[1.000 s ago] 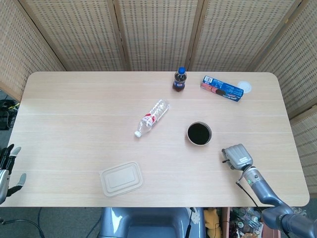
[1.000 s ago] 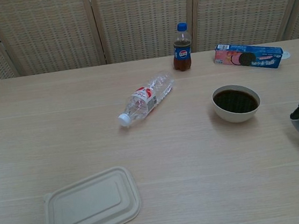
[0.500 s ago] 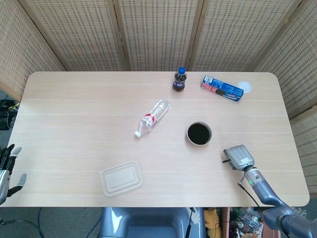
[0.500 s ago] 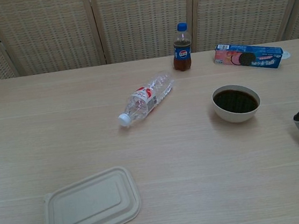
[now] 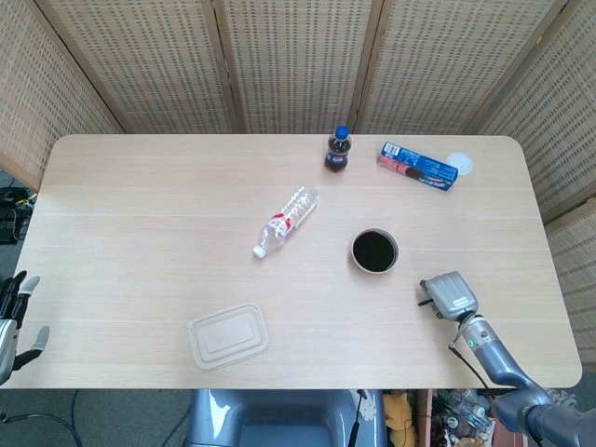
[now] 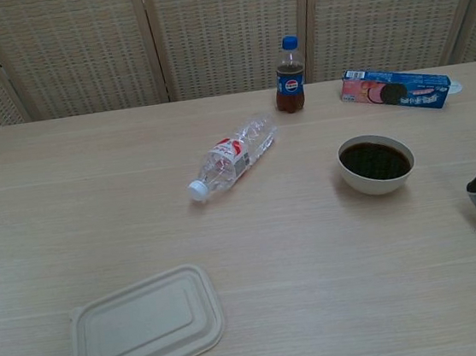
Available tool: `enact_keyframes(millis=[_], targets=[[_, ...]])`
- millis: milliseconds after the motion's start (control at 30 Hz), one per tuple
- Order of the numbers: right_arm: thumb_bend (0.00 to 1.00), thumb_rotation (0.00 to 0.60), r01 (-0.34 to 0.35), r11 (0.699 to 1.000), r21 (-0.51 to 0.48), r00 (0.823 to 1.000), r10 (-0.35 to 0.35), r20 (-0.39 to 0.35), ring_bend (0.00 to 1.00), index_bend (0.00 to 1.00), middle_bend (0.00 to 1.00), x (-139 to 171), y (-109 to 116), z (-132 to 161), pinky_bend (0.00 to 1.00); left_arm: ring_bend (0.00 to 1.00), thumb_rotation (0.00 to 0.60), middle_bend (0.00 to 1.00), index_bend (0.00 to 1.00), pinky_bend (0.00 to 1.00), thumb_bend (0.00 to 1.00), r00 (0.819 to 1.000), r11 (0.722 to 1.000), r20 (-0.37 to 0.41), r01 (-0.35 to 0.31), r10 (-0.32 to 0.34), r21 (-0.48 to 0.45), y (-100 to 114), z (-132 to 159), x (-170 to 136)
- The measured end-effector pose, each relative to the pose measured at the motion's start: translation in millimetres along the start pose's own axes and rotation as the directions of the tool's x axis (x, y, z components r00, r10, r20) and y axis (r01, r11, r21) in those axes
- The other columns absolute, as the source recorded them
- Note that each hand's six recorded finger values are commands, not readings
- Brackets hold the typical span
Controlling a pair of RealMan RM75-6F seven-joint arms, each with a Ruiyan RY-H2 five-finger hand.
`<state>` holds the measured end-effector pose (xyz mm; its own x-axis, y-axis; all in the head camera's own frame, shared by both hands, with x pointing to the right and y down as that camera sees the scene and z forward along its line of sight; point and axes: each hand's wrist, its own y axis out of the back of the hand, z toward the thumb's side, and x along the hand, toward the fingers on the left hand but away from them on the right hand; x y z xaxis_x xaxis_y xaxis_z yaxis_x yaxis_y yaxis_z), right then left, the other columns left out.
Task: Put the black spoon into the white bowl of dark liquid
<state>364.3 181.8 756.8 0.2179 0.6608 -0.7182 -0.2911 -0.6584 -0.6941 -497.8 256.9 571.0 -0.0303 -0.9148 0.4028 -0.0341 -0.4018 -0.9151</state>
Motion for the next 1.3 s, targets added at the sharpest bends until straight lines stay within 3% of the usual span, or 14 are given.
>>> enact_keyframes(millis=[233, 1300], targets=[[0.50, 0.600, 0.000, 1.000, 0.000, 1.000, 0.000, 0.004, 0.92, 0.56, 0.90, 1.1, -2.4, -1.2, 0.99, 0.00, 0.600, 0.00, 0.00, 0.00, 0.41, 1.000, 1.000, 0.000, -0.002, 0.002, 0.000, 0.6, 0.2, -0.7], [0.49, 0.600, -0.031, 0.999, 0.017, 1.000, 0.031, 0.001, 0.92, 0.56, 0.90, -4.1, -6.7, 5.7, 0.99, 0.00, 0.600, 0.00, 0.00, 0.00, 0.41, 1.000, 1.000, -0.014, 0.002, -0.002, -0.007, -1.4, -5.0, -4.3]])
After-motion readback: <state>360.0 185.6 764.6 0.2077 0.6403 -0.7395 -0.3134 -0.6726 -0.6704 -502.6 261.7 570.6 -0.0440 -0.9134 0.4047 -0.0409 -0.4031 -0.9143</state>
